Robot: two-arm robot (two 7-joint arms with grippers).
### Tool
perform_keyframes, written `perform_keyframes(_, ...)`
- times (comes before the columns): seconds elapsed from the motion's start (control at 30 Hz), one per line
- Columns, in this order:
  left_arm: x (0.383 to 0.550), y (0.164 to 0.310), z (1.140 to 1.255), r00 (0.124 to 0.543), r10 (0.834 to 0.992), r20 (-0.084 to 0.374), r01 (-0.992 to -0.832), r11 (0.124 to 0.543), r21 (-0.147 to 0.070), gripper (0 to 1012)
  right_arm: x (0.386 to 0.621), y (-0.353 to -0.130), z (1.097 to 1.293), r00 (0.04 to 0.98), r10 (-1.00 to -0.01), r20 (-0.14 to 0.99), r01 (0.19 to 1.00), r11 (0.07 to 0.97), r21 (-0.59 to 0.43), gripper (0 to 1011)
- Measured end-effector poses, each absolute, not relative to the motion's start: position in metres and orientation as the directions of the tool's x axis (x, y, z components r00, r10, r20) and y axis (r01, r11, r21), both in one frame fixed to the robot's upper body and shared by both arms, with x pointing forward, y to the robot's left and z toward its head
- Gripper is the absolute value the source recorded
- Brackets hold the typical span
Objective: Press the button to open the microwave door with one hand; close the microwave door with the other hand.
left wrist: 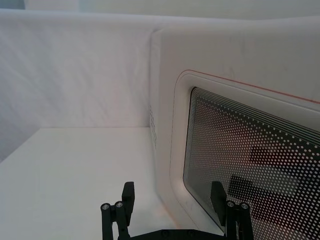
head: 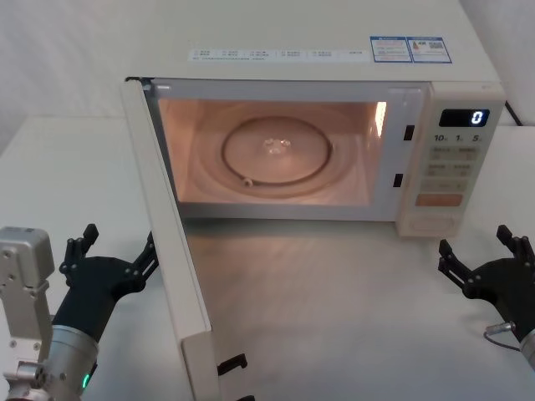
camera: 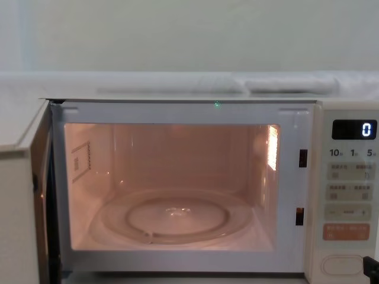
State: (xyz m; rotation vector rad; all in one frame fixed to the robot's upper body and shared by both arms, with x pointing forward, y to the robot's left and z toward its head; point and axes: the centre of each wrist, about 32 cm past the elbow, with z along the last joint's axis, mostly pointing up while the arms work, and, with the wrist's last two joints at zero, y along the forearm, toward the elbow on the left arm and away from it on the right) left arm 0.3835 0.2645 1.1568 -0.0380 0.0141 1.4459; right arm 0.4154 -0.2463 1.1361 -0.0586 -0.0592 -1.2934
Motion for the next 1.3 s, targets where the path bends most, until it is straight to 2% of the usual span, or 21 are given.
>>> perform_keyframes(0.83,0.3835,0.2645,1.1568,0.125,0.992,-0.033,-0.992,0.124,-0.017,993,0.4154,-0.2463,1.1361,0.273,-0.959,0.077,0.962,0.273,-0.010,1002)
perform_keyframes(1.03,0.3835,0.2645,1.1568,0.125,0.992,-0.033,-0.992,0.124,-0.018,883,0.4154,-0.2463,1.1361,0.273,-0.959,0.077,0.962,0.273,-0.010,1002)
perform_keyframes(1.13,0.3835,0.2645,1.1568,0.124,0.992,-0.033,-0.992,0.124,-0.018,775,0.4154,-0.2463,1.1361,0.273,-0.959,0.077,0.962,0.273,-0.010,1002)
perform_keyframes(1.2,0.3835,0.2645,1.1568,0.125,0.992,-0.033,-0.992,0.124,-0.018,761,0.4154,-0.2463,1.1361,0.273,-0.959,0.077,0.962,0.273,-0.010,1002)
perform_keyframes(1.3,0.3835,0.2645,1.1568,0.125,0.992,-0.033,-0.992,0.124,-0.018,638,0.4154,-0.2463,1.1361,0.273,-0.959,0.077,0.962,0.273,-0.010,1002)
